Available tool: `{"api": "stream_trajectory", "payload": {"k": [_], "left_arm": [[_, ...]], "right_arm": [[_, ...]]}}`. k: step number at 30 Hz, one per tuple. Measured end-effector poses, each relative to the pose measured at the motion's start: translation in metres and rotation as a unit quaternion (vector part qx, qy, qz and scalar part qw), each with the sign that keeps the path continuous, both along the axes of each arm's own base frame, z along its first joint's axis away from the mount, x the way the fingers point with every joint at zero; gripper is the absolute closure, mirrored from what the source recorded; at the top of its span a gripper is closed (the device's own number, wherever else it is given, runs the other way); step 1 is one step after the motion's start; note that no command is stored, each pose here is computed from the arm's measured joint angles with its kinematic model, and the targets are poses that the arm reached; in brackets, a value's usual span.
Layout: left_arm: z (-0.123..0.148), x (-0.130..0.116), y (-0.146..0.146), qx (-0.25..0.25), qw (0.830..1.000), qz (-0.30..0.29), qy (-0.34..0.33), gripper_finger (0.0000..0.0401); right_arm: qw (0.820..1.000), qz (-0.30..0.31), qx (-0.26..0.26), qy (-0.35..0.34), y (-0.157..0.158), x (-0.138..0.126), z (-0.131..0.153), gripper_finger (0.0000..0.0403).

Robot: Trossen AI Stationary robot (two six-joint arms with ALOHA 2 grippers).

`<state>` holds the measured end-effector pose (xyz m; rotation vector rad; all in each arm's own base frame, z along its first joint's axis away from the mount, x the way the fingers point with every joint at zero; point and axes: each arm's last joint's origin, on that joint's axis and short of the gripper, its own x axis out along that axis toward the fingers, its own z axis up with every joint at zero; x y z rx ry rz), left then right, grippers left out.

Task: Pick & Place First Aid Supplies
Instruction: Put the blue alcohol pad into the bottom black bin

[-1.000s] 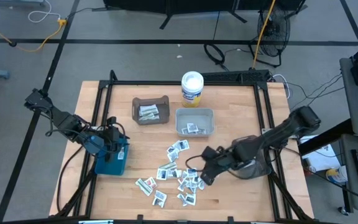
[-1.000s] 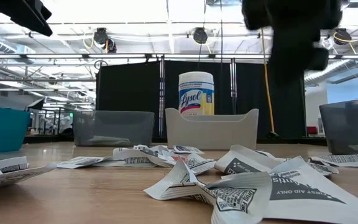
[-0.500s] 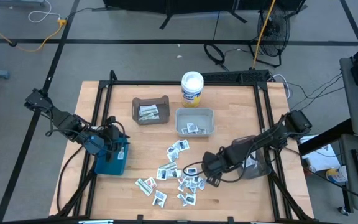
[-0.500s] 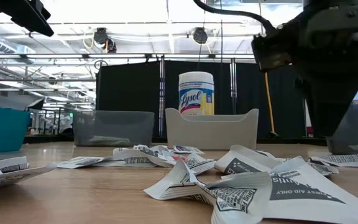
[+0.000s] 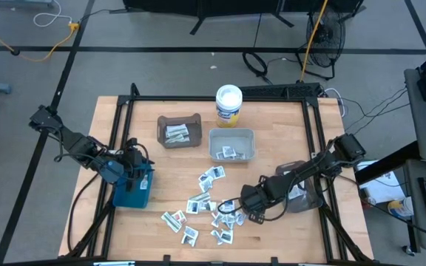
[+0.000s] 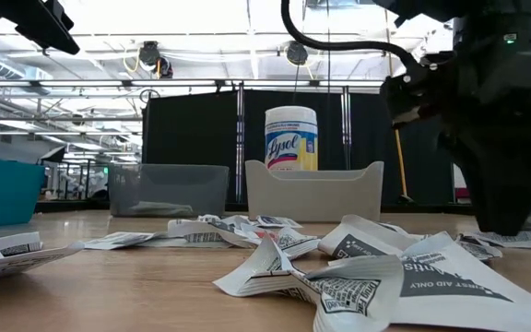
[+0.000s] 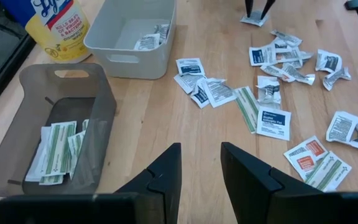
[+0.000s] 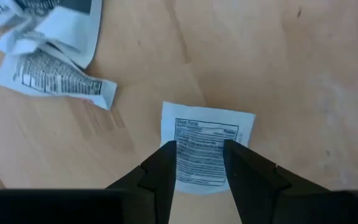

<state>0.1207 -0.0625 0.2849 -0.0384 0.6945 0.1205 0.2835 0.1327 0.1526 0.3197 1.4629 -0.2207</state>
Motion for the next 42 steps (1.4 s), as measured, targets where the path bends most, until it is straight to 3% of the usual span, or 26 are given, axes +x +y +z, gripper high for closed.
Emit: {"api": "stream_trajectory", "payload": {"k": [8,18,23,32,42], "left_arm": [[0.000,0.000,0.000,0.000,1.000,0.000,0.000,0.0283],[0.000,0.000,0.000,0.006,1.000,-0.004,0.001,0.0283],[0.000,0.000,0.000,0.008,1.000,-0.003,0.000,0.0283],[0.000,0.000,0.001,0.016,1.000,0.000,-0.002,0.0283],[0.000,0.000,0.001,0.017,1.000,0.000,-0.003,0.0283]], "right_arm": [[1.000,0.007,0.004,-0.009,0.000,-0.001,-0.005,0.0275],[0.999,-0.045,0.021,-0.001,-0.004,-0.020,-0.033,0.0279],[0.999,-0.042,0.016,0.001,-0.003,-0.022,-0.034,0.0307],[0.999,-0.048,0.020,-0.012,-0.002,-0.020,-0.035,0.0395],[0.992,-0.116,0.031,-0.047,-0.011,-0.009,-0.032,0.0388]]}}
